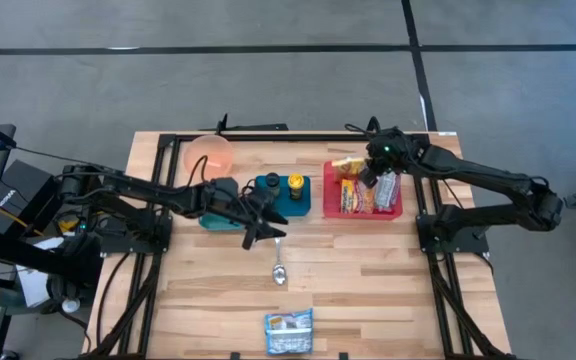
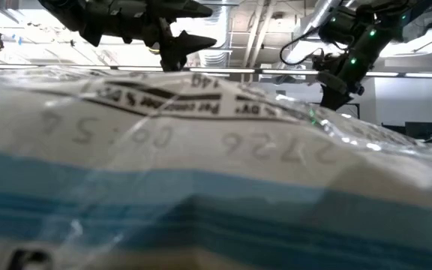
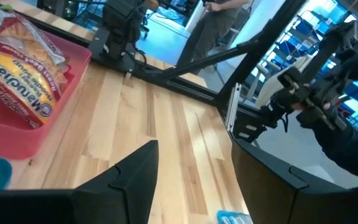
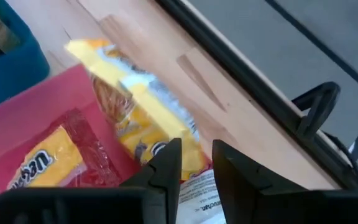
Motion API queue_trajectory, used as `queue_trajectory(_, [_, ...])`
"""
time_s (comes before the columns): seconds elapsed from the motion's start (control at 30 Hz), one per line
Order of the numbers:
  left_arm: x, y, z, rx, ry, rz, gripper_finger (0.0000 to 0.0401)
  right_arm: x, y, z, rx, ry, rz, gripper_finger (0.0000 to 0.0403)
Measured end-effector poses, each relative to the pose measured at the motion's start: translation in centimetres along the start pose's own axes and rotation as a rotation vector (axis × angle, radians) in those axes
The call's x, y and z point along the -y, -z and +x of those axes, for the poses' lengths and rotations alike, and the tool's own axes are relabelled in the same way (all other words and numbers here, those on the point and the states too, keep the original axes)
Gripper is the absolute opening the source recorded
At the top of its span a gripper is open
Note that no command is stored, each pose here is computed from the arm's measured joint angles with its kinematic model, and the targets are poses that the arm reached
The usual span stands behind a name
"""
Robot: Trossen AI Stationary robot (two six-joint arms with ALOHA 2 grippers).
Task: Pick & Place Food Item
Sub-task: Put the yellow noodle pack into the pink bin, then put the silver spoon into the green bin
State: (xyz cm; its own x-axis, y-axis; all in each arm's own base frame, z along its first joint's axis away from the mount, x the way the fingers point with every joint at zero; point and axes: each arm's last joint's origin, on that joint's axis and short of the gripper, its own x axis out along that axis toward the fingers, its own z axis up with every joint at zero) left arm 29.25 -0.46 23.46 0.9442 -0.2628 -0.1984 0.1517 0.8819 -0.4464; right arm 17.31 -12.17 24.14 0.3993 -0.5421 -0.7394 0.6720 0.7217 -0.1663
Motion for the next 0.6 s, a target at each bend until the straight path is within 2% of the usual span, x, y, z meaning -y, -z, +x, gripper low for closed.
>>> queue_trajectory(0.3, [1.2, 1.0, 0.3, -0.063, 0.030, 0.067, 0.0199, 0.8, -0.4, -3.4, 0.126, -0.003, 0.053, 0.0083])
queue_trajectory(0.43, [2.0, 1.5, 0.5, -0.080, 0.058, 0.152, 0.0199, 1.1, -0.1, -4.7, 0.164, -0.011, 0.128, 0.0083])
queue_trajectory(0.6, [3.0, 2.0, 0.7, -0.073, 0.030, 0.164, 0.0199, 1.2, 0.1, -5.7, 0.196, -0.030, 0.210, 0.0083])
